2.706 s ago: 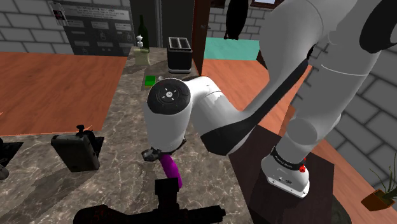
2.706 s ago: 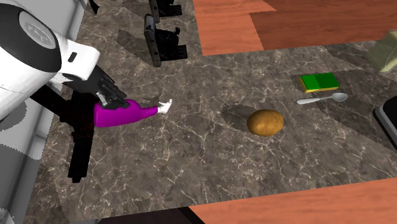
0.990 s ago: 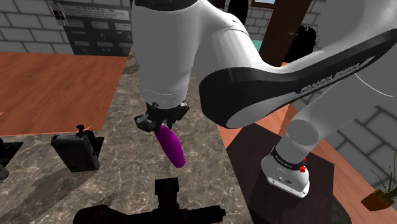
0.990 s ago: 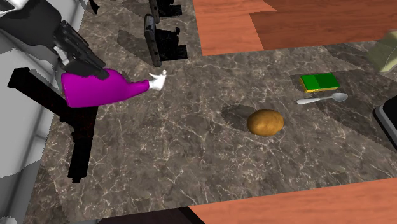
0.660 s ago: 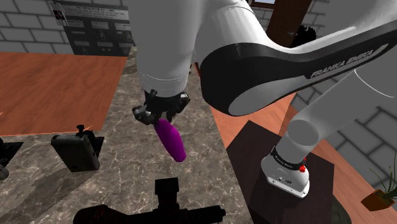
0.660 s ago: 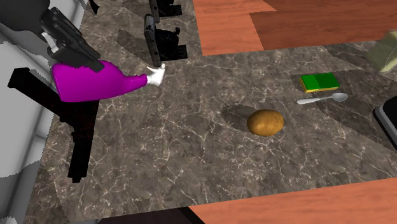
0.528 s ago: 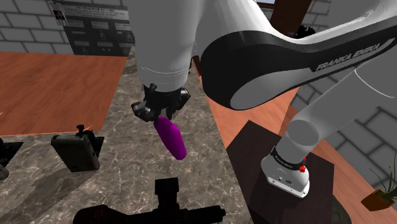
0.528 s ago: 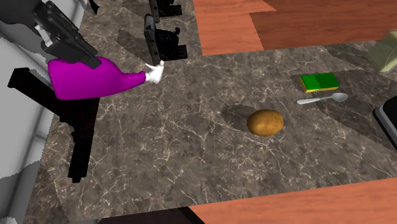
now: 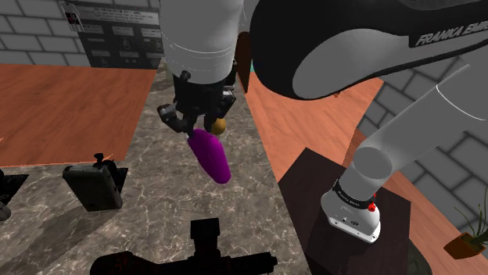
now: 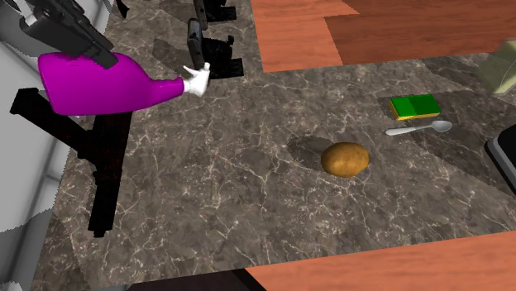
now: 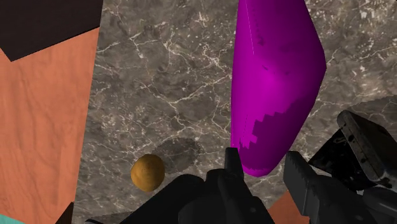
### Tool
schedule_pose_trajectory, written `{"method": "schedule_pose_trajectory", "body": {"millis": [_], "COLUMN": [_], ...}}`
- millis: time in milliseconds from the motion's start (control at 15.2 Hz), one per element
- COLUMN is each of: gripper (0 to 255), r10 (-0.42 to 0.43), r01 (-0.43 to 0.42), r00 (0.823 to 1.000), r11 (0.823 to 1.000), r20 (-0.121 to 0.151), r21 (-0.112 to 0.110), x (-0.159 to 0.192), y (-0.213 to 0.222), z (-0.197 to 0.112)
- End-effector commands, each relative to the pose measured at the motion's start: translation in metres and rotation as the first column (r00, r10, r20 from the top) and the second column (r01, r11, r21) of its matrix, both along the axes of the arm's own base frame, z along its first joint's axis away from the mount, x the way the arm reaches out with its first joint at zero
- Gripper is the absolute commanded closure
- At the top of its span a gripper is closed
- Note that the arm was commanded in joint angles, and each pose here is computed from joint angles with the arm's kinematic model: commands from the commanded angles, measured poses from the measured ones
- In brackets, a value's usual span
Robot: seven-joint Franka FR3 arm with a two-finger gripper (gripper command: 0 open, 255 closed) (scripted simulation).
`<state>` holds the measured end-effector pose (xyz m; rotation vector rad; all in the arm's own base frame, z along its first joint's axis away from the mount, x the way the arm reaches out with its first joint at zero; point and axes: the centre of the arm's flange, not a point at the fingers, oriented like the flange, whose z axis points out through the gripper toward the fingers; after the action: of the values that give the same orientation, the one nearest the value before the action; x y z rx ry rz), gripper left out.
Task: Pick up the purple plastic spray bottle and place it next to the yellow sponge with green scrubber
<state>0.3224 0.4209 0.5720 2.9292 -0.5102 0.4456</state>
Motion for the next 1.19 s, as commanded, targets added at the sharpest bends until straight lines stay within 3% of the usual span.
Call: {"method": "schedule_pose_trajectory", "body": {"millis": [0, 396, 1122], "gripper": [255, 255, 255], "r10": [0.000, 0.000, 0.000], "r01": [0.000, 0.000, 0.000], "r00": [1.000, 1.000, 1.000], "r11": [1.000, 1.000, 1.000], "r20": [0.000, 0.000, 0.000], "r21": [0.000, 0.000, 0.000], "x": [-0.001, -0.001, 0.086], "y": [0.001, 0.001, -0.106], "z": [0.011, 0.041, -0.004]}}
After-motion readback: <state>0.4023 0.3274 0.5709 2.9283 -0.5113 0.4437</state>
